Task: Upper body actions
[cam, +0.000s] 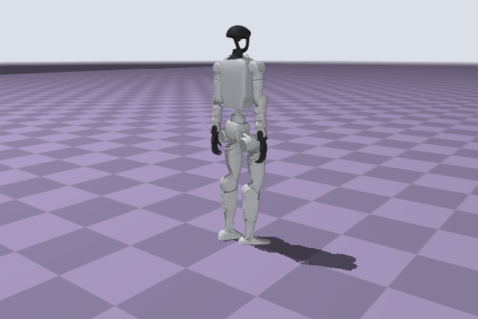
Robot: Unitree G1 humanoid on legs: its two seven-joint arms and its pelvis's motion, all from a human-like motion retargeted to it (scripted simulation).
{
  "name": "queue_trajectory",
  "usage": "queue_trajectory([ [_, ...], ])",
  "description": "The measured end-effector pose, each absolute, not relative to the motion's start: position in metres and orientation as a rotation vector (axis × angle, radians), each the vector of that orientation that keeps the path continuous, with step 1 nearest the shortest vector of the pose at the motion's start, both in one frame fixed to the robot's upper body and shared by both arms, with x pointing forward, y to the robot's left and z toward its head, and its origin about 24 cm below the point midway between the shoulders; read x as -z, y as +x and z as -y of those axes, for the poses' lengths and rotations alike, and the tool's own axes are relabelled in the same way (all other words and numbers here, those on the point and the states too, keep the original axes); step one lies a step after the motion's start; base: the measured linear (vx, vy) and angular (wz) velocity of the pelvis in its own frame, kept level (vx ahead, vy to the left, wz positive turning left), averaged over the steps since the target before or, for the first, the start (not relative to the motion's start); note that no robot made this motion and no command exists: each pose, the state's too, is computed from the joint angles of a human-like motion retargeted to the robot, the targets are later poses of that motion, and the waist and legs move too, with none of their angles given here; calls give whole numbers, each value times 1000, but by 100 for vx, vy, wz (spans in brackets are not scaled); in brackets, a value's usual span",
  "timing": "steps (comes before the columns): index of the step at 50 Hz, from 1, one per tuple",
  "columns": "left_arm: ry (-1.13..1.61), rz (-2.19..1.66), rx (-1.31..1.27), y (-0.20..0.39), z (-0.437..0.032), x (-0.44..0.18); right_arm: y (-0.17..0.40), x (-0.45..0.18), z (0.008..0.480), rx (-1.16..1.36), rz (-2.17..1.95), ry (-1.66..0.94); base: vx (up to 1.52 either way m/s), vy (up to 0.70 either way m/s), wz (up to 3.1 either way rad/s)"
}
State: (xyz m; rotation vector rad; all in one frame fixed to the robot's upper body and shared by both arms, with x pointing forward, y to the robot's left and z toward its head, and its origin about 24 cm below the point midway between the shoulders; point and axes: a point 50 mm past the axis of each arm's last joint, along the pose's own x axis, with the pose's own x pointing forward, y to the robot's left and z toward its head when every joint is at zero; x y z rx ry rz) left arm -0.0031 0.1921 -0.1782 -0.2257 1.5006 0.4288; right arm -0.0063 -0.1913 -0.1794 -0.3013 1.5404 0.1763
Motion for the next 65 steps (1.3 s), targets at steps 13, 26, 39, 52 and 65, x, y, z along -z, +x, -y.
queue_trajectory([
  [13, -197, -1479, -364, 6, -191, 179, 15, 180, 188, -180, -1464, -289, -8, -6, 31],
  [26, -191, -1401, -312, 30, -184, 179, -7, 179, 192, -167, -1552, -288, -9, -5, 10],
  [39, -188, -1452, -350, 14, -192, 179, -10, 179, 194, -151, -1567, -267, -9, 0, -8],
  [52, -250, -1432, -404, 14, -184, 180, 3, 178, 200, -158, -1529, -298, 1, 1, -88],
  [65, -118, -1412, -260, 35, -200, 176, 41, 176, 208, -83, -1392, -286, -2, 1, -134],
])
